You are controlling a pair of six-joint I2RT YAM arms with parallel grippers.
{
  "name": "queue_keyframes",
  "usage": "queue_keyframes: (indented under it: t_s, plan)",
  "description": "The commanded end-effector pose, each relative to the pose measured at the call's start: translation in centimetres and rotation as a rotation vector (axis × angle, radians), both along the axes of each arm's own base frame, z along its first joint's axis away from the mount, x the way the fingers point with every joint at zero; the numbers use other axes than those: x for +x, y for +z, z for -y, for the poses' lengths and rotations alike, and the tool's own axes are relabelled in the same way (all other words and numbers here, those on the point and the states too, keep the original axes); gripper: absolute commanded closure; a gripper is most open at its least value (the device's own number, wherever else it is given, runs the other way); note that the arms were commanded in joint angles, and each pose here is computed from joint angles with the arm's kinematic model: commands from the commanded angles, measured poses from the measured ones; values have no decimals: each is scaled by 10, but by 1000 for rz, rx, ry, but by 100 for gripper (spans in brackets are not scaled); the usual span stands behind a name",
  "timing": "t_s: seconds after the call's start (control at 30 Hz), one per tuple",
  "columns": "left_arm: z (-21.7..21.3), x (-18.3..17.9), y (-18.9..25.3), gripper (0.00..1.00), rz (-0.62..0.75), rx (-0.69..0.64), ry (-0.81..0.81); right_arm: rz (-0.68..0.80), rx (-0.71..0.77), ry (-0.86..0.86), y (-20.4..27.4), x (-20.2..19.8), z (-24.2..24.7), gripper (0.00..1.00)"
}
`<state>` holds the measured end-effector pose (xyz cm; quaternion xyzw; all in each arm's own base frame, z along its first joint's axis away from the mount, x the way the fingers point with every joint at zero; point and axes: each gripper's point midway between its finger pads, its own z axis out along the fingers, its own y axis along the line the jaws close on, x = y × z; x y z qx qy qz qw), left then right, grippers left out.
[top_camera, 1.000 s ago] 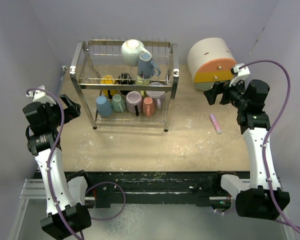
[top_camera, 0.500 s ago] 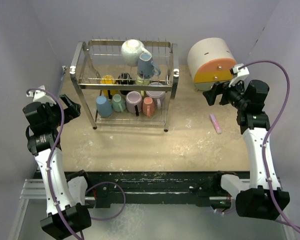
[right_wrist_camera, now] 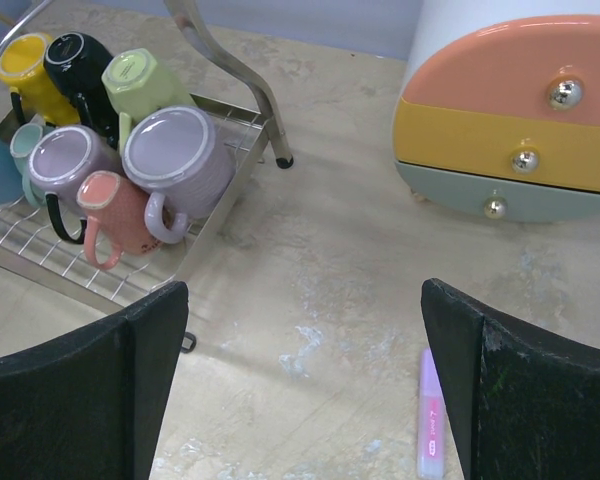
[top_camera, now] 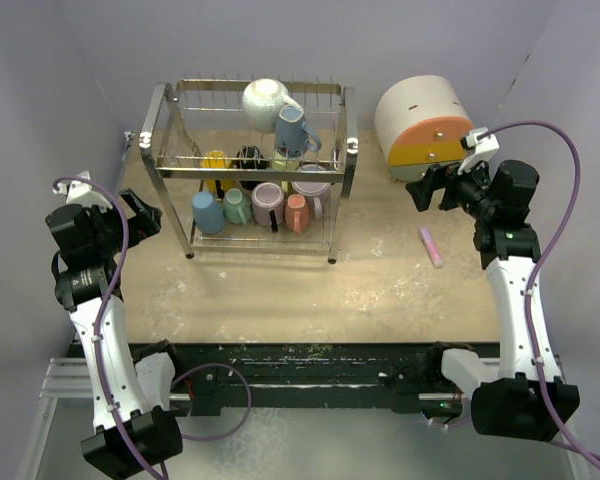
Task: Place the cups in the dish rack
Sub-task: Reset both arms
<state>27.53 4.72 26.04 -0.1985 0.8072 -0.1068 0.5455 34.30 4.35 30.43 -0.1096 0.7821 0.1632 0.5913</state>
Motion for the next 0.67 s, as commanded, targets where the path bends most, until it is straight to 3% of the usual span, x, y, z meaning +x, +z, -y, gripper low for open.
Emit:
queue_keyframes:
  t_s: [0.0, 0.63]
  plan:
    - [0, 0, 7, 1, 30, 22, -12, 64, -11, 3, 14, -1, 0, 0]
    - [1, -1, 5, 1, 26, 17, -19, 67, -16, -23, 13, 1, 4, 0]
